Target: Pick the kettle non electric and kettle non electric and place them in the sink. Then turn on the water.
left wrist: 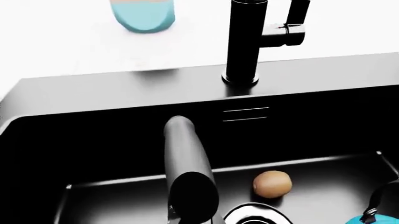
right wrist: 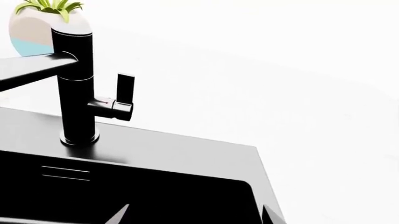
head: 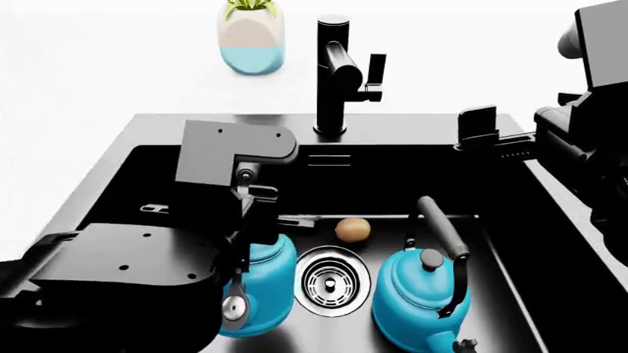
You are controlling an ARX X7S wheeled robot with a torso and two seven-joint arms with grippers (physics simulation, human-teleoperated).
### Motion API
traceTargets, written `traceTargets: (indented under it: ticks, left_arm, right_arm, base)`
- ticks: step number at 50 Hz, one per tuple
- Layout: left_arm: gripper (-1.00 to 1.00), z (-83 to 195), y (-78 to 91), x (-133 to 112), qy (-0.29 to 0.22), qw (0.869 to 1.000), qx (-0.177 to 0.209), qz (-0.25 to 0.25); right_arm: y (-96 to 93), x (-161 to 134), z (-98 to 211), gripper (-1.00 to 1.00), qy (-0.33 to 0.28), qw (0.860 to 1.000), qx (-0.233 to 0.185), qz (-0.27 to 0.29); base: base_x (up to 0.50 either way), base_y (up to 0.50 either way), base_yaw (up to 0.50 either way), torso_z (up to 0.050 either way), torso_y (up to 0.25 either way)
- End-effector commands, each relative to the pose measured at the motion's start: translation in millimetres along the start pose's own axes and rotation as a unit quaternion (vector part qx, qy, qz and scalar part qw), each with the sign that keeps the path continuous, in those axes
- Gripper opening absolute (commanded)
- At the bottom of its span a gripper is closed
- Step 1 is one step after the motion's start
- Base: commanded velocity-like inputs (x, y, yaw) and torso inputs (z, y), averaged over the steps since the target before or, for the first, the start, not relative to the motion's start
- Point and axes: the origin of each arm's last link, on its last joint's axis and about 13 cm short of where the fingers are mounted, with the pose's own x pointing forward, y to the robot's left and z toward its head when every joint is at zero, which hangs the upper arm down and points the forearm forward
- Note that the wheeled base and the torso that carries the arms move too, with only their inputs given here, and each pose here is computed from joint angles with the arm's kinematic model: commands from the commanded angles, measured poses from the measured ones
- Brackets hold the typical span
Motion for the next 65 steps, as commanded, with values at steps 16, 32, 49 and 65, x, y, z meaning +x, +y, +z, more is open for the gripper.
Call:
traceTargets:
  ticks: [16, 32, 49, 65]
  left_arm:
    - [-1.0, -5, 0.7, 7, 0.013, 1.0, -0.005, 0.004]
    - [-1.0, -12, 1.6, 12, 0.03, 0.999, -0.011, 0.006]
    - [-1.0, -11, 2.2, 12, 0.038, 0.999, -0.014, 0.009]
    - [1.0, -11, 1.5, 11, 0.037, 0.999, -0.009, 0.006]
  right_arm:
    - [-1.3, -1, 0, 1.0, -0.004, 1.0, 0.001, -0.004]
    - [-0.7, -1, 1, 1.0, -0.005, 1.0, 0.001, -0.003]
    - [-0.9, -2, 4, 1.0, -0.008, 1.0, 0.0, -0.003]
    - [-0.9, -2, 4, 1.0, -0.011, 1.0, -0.001, -0.002]
  base:
    - [0.0, 0.0, 0.0, 0.001, 0.001]
    - [0.0, 0.0, 0.0, 0.0, 0.001]
    - [0.0, 0.0, 0.0, 0.001, 0.001]
    - [0.0, 0.0, 0.0, 0.0, 0.0]
